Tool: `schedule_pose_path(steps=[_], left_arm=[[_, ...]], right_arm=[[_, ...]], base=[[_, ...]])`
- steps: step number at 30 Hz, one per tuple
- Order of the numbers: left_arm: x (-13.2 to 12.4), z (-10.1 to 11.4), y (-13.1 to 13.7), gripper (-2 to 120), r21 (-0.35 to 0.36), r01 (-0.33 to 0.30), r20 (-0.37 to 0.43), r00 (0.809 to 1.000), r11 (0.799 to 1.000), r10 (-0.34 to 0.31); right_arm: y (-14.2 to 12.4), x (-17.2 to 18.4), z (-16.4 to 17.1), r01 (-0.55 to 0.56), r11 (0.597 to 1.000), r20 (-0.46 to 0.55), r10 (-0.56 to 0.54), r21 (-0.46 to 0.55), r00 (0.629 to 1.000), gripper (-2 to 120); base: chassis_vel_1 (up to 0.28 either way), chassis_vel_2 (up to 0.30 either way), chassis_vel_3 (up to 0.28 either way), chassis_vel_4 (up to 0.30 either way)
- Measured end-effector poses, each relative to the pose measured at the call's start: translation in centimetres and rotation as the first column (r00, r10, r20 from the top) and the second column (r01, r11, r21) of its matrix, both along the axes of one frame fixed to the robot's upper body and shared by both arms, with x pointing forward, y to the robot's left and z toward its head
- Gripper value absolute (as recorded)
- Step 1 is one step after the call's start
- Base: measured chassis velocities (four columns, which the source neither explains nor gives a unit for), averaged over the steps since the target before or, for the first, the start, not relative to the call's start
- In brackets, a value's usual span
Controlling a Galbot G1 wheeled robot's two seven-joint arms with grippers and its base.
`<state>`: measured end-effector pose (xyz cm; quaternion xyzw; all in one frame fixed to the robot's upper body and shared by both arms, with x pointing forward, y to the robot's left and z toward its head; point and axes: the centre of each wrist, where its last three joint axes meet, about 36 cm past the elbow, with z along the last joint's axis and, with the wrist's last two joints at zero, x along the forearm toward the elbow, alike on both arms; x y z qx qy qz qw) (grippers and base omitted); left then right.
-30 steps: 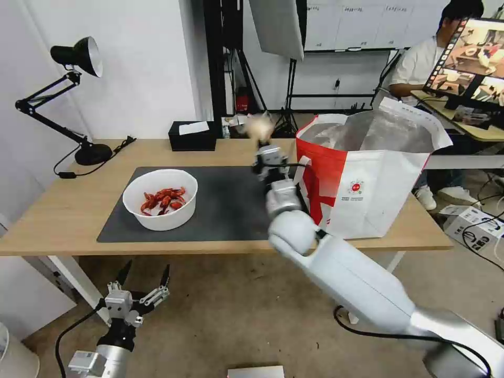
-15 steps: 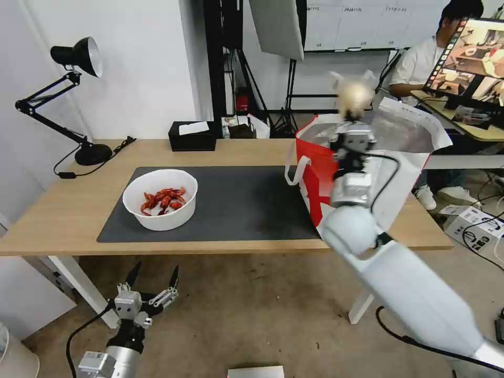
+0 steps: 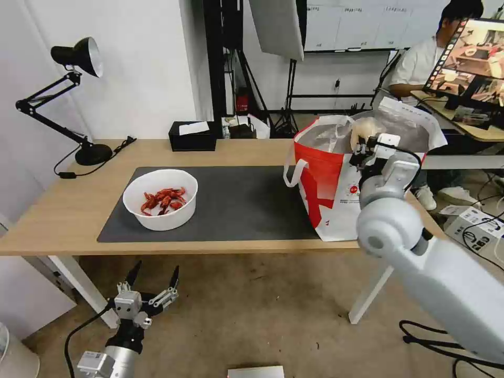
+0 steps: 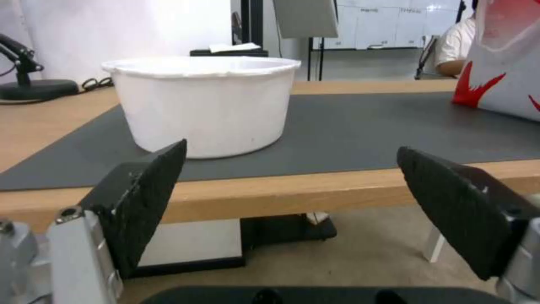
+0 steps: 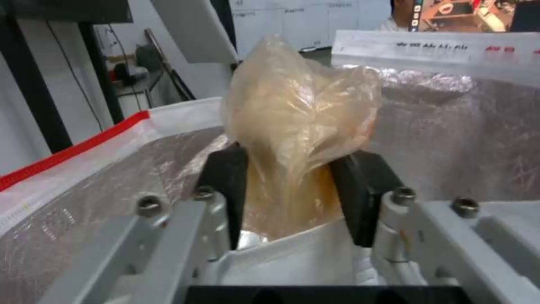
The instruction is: Pick up the trash from the table and place it into the takeout bag.
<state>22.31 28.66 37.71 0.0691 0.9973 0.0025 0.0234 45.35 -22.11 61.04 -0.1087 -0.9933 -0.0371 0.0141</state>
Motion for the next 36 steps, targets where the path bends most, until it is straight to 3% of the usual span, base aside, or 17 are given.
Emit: schedule_pose_path(steps=[14, 20, 22, 23, 26, 28, 29, 31, 32, 34, 36], left_arm=[[0.0, 0.3, -0.3, 100, -0.007, 0.005, 0.004, 1.000, 1.000, -0.005], [-0.1, 0.5, -0.4, 100, -0.007, 0.006, 0.006, 1.000, 1.000, -0.006], [-0.1, 0.5, -0.4, 100, -0.008, 0.006, 0.007, 1.000, 1.000, -0.006], [-0.1, 0.5, -0.4, 100, -0.008, 0.006, 0.007, 1.000, 1.000, -0.006], [-0.1, 0.5, -0.5, 100, -0.009, 0.005, 0.008, 1.000, 1.000, -0.005], [-0.1, 0.5, -0.5, 100, -0.009, 0.005, 0.008, 1.000, 1.000, -0.005], [-0.1, 0.5, -0.6, 100, -0.012, 0.005, 0.010, 1.000, 1.000, -0.005], [-0.1, 0.4, -0.7, 100, -0.013, 0.004, 0.011, 1.000, 1.000, -0.004], [-0.1, 0.3, -0.8, 100, -0.017, 0.004, 0.012, 1.000, 1.000, -0.004], [-0.1, 0.2, -0.9, 100, -0.018, 0.004, 0.015, 1.000, 1.000, -0.003], [-0.1, 0.2, -0.9, 100, -0.018, 0.003, 0.015, 1.000, 1.000, -0.003]], right_arm=[[-0.4, -0.4, 0.8, -0.016, 1.000, 0.017, 0.016, -0.006, 1.000, 93], [-0.8, -1.0, 1.2, -0.099, 0.995, 0.094, 0.098, 0.011, 0.991, 99], [-0.8, -1.9, 1.2, -0.208, 0.978, 0.174, 0.203, 0.015, 0.964, 100], [-0.8, -1.9, 1.2, -0.208, 0.978, 0.174, 0.203, 0.015, 0.964, 100], [-1.1, -3.8, -0.1, -0.418, 0.909, 0.276, 0.402, -0.001, 0.873, 100], [-1.2, -4.2, -0.4, -0.450, 0.893, 0.284, 0.433, -0.004, 0.856, 100], [-1.4, -5.1, -1.1, -0.529, 0.849, 0.310, 0.508, -0.021, 0.803, 100], [-1.6, -5.4, -1.2, -0.549, 0.835, 0.316, 0.529, -0.030, 0.788, 100], [-1.9, -6.1, -1.7, -0.603, 0.796, 0.321, 0.587, -0.058, 0.743, 100], [-2.3, -6.9, -2.7, -0.650, 0.753, 0.323, 0.643, -0.102, 0.695, 100], [-2.5, -7.2, -3.1, -0.661, 0.742, 0.324, 0.657, -0.117, 0.681, 100]], base=[[0.000, 0.000, 0.000, 0.000], [0.000, 0.000, 0.000, 0.000], [0.000, 0.000, 0.000, 0.000], [0.000, 0.000, 0.000, 0.000], [0.000, 0.000, 0.000, 0.000], [0.000, 0.000, 0.000, 0.000], [0.000, 0.000, 0.000, 0.000], [0.000, 0.000, 0.000, 0.000], [0.000, 0.000, 0.000, 0.000], [0.000, 0.000, 0.000, 0.000], [0.000, 0.000, 0.000, 0.000]])
